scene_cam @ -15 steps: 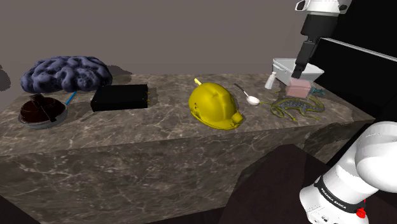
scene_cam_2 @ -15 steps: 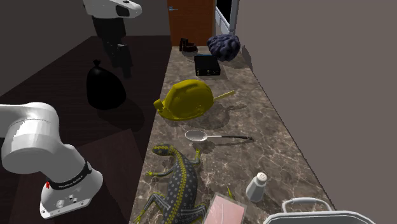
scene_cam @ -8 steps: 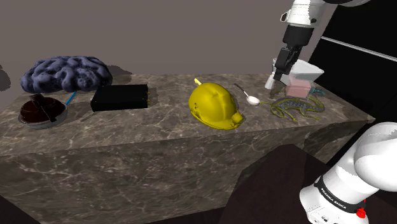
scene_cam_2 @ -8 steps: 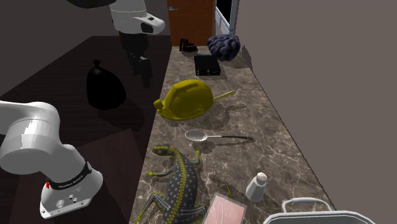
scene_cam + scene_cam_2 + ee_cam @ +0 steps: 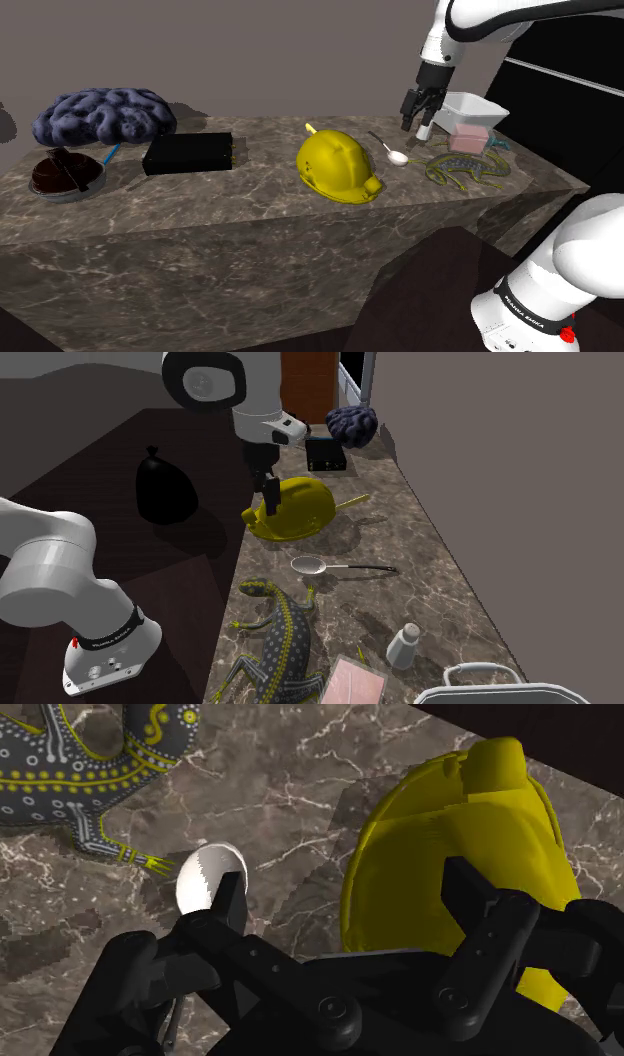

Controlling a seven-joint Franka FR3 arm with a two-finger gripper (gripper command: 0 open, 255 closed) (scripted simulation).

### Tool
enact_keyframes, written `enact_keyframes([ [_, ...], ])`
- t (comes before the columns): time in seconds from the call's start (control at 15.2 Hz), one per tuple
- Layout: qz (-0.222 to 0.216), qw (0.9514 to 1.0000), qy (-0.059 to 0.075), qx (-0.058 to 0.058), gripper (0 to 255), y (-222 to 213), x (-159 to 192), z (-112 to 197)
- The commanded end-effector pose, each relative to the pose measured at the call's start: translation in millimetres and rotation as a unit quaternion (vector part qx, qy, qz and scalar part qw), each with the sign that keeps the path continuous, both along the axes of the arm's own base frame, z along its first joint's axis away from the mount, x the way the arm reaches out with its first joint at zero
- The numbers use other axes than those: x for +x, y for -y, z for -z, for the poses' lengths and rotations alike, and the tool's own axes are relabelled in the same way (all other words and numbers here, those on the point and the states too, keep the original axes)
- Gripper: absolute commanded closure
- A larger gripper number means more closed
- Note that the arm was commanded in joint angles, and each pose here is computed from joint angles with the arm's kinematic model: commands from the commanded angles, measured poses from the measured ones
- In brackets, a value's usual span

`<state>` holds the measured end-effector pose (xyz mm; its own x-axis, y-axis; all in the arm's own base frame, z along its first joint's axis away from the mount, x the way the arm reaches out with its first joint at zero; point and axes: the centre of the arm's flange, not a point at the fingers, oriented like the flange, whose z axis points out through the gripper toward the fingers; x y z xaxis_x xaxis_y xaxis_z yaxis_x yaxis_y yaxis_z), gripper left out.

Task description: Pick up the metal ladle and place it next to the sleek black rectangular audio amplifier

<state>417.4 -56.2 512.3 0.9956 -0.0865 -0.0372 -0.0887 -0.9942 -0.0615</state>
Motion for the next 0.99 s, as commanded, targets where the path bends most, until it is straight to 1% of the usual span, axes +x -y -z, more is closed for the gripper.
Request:
enact_keyframes([
  [0.0, 0.023, 0.9997, 0.002, 0.002, 0, 14.4, 18.1, 12.4],
  [0.2, 0.056, 0.9984, 0.004, 0.006, 0, 36.6, 42.2, 34.6],
  [0.46, 0.100, 0.9949, 0.007, 0.011, 0, 68.3, 72.0, 64.3],
  [0.66, 0.133, 0.9909, 0.009, 0.015, 0, 93.6, 92.6, 86.7],
  [0.92, 0.177, 0.9839, 0.011, 0.020, 0, 129.0, 117.5, 116.8],
])
